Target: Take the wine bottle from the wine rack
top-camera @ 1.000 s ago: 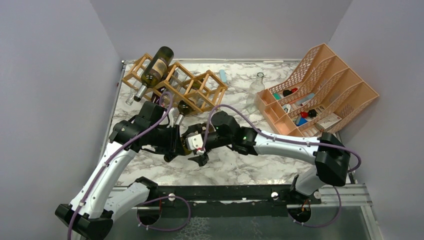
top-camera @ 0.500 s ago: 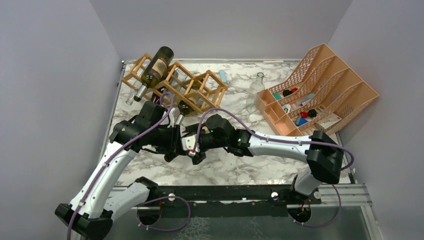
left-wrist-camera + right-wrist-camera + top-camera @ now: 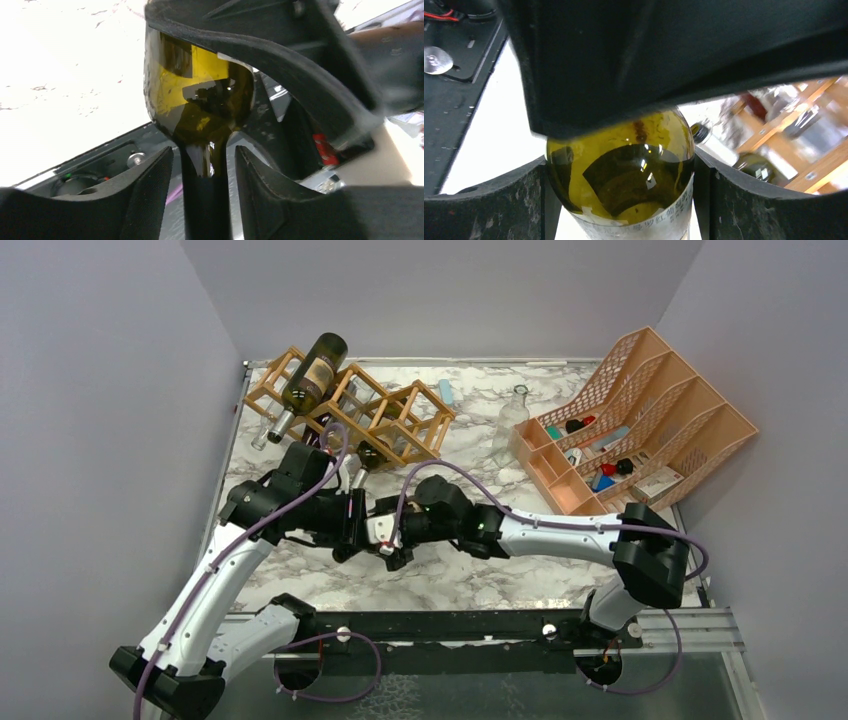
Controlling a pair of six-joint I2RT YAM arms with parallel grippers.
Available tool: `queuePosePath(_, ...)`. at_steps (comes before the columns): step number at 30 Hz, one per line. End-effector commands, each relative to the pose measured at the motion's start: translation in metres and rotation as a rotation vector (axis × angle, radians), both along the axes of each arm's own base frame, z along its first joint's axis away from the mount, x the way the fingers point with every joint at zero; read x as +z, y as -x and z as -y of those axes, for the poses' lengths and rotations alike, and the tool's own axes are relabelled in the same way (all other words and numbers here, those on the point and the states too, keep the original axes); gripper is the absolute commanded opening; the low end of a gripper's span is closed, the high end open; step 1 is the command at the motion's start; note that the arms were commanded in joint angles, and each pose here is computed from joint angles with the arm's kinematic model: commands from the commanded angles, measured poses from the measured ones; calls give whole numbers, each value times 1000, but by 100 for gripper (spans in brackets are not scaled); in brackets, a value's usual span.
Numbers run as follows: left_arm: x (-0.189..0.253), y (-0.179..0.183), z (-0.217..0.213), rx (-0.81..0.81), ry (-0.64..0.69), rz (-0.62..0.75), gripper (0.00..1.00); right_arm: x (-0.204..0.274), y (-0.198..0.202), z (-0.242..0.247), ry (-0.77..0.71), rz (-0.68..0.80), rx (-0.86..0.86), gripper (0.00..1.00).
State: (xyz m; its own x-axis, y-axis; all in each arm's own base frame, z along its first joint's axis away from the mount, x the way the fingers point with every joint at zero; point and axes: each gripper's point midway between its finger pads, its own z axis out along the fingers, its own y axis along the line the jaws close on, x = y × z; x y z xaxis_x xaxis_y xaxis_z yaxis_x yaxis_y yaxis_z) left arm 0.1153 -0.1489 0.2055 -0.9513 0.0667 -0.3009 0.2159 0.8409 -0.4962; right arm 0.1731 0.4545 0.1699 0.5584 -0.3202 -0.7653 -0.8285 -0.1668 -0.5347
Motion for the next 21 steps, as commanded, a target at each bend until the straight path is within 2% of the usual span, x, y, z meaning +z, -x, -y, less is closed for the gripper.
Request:
queuePosePath(1,33,-20,15,-21,101,156,67,23,-2,6,-120,-84,-106,42)
queuePosePath(3,37,-23,17,-18,111,172,97,24,-3,12,-144,-93,-140,40)
queuePosePath(9,54,-34,17,-1,112,238,99,23,-13,35,-188,-152,-260,33)
queuePosePath(14,74,-52,4,73,57,346,99,43,-28,68,-308,-272,-381,30)
queuePosePath(21,117,-70,-24,225,12,540,99,48,-75,133,-435,-417,-662,23)
